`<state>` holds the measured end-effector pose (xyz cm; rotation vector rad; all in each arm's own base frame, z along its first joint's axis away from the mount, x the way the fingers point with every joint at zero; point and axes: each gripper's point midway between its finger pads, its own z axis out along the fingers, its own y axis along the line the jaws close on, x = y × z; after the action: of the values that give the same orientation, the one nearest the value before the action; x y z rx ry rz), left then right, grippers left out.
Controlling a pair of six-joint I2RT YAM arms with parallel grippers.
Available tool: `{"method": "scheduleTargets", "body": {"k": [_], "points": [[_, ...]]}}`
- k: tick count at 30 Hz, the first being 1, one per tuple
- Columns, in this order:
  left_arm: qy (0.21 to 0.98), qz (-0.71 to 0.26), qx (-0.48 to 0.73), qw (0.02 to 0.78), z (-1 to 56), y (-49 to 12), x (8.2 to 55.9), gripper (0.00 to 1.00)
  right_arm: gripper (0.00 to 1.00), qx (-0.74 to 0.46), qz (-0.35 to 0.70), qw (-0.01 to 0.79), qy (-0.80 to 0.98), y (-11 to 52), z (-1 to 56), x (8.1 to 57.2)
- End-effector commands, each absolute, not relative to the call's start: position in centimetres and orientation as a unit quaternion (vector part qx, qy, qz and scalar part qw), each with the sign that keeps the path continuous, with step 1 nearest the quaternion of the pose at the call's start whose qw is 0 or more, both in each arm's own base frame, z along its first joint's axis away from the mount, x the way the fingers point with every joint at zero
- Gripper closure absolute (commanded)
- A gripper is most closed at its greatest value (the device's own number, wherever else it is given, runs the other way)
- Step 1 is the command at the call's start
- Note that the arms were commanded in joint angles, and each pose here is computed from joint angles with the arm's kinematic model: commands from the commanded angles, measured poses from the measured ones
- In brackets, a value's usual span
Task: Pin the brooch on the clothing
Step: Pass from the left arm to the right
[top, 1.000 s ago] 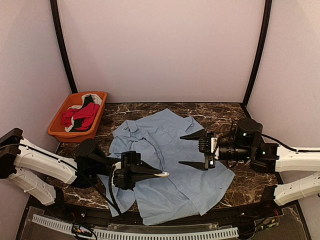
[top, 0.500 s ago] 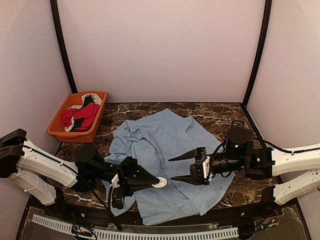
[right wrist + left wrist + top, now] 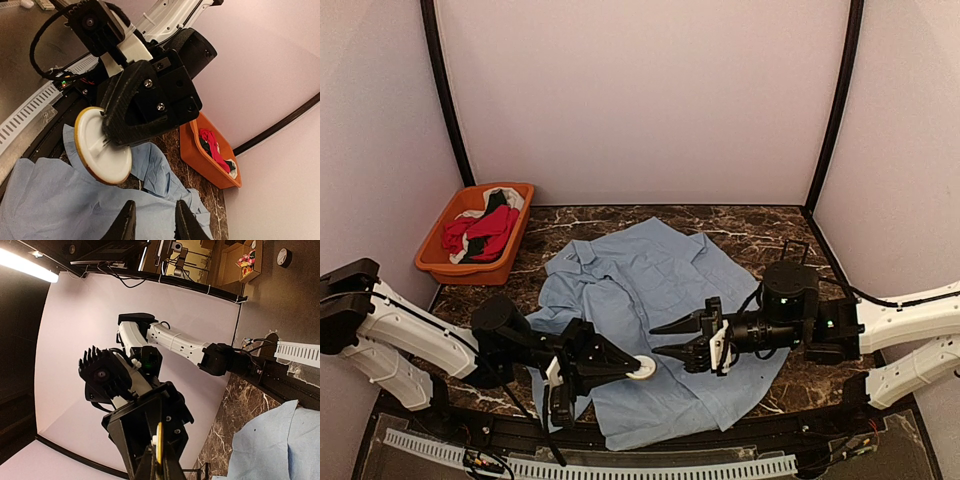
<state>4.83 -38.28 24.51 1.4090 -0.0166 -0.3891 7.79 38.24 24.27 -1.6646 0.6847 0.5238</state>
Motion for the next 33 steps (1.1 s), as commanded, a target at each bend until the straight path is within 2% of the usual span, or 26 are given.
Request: {"method": "scheduleTargets", "body": {"k": [1, 6, 12, 21, 33], "points": [[-0.018, -0.172, 0.614, 0.770, 25.8, -37.6, 4.6, 0.99, 0.76, -0.707, 0.223, 0.609, 0.283, 38.4, 25.0, 7.5], [-0.016, -0.178, 0.602, 0.779, 26.3, -37.5, 4.6, 0.99, 0.83, -0.718, 0.222, 0.602, 0.270, 38.6, 24.8, 6.8], [-0.016, -0.177, 0.594, 0.785, 26.7, -37.4, 4.7, 0.99, 0.83, -0.742, 0.216, 0.571, 0.277, 38.8, 22.9, 6.2], [-0.023, -0.178, 0.582, 0.793, 27.8, -36.9, 4.4, 0.99, 0.80, -0.727, 0.197, 0.592, 0.285, 38.4, 23.2, 7.0], [-0.025, -0.168, 0.577, 0.799, 28.4, -36.6, 4.5, 0.99, 0.83, -0.744, 0.233, 0.575, 0.247, 38.2, 23.8, 4.1]]}}
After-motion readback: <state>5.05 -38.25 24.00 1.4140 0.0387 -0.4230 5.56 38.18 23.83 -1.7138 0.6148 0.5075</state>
